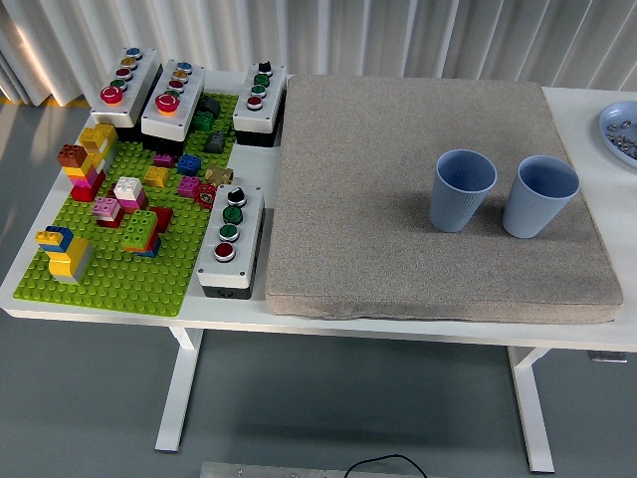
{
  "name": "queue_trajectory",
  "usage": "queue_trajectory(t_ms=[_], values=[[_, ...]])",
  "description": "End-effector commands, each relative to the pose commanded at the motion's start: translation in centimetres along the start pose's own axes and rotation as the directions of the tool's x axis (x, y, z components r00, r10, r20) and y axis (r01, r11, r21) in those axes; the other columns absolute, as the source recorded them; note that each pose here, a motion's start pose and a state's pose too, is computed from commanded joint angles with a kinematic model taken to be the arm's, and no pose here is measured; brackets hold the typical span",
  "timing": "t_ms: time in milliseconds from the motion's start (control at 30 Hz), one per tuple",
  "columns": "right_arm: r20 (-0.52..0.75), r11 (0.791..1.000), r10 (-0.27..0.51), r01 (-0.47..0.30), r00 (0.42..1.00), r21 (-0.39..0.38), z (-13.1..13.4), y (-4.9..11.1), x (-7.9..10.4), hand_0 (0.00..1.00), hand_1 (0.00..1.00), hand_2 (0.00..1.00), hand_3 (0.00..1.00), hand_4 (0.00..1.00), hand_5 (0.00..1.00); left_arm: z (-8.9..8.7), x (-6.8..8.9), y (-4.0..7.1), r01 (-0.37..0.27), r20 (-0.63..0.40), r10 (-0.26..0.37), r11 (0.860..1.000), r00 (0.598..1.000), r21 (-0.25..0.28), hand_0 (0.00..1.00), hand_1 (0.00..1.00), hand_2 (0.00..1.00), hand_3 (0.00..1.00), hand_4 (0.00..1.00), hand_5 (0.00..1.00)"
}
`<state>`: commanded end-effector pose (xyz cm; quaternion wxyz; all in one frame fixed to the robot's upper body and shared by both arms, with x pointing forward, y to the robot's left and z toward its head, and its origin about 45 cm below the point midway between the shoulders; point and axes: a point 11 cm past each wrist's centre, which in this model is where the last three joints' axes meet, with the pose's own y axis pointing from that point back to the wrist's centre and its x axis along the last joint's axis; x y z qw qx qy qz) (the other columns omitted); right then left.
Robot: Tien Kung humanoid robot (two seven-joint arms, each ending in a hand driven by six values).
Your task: Pick cup pour cup place
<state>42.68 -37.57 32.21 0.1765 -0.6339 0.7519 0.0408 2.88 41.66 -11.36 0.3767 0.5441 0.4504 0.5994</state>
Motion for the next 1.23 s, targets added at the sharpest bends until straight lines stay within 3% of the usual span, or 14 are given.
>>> queue_trajectory(t_ms=[1233], values=[[-0.005, 1.000, -0.015, 0.015, 1.000, -0.009, 0.39, 0.07, -0.45, 0.874, 0.819, 0.841, 0.805, 0.671, 0.795, -0.33, 0.11, -0.04, -0.002, -0.009, 0.002, 1.000, 1.000, 0.007, 0.725, 0.773, 0.820, 0.682, 0.500, 0.953]])
